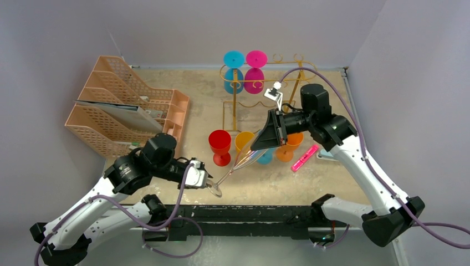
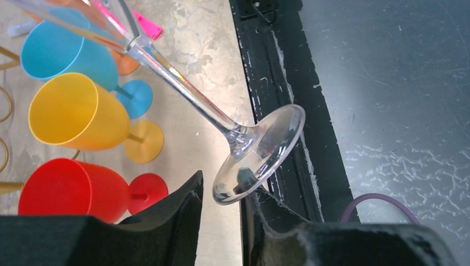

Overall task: Take the wine glass off the wine glass rack
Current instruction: Place the wine glass at the center of the board.

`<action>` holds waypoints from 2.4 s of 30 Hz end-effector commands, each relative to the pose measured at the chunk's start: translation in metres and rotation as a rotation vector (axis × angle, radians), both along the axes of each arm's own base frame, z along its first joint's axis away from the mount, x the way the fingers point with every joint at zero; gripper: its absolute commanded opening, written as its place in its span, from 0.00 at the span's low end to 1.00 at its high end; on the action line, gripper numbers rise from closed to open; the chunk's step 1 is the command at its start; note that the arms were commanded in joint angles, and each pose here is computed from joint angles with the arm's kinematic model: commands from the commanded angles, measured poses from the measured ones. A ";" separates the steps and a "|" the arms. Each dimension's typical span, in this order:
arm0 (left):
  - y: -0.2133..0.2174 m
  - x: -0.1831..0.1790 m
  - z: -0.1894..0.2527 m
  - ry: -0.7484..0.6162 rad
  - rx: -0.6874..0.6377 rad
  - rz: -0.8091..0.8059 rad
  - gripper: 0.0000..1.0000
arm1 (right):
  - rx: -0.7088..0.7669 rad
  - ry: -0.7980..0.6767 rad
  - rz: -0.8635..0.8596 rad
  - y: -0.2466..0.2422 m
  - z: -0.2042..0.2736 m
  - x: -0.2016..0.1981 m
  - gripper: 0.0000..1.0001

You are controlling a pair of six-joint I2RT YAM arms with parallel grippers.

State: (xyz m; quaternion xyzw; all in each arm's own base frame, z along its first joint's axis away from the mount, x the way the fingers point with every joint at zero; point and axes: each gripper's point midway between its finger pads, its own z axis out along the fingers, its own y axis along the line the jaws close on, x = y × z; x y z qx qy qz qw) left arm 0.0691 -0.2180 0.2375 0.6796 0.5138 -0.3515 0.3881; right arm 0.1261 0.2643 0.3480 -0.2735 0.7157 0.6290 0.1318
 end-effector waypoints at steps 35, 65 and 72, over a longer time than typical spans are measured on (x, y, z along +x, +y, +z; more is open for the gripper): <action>0.001 0.075 0.050 0.123 -0.159 0.604 0.96 | -0.461 -0.201 -0.228 -0.042 -0.048 0.011 0.00; 0.007 0.102 0.081 0.303 -0.189 0.899 1.00 | -0.960 -0.416 -0.433 -0.133 -0.122 0.035 0.00; 0.013 0.112 0.083 0.271 -0.166 0.953 1.00 | -0.959 -0.479 -0.481 -0.129 -0.128 0.044 0.00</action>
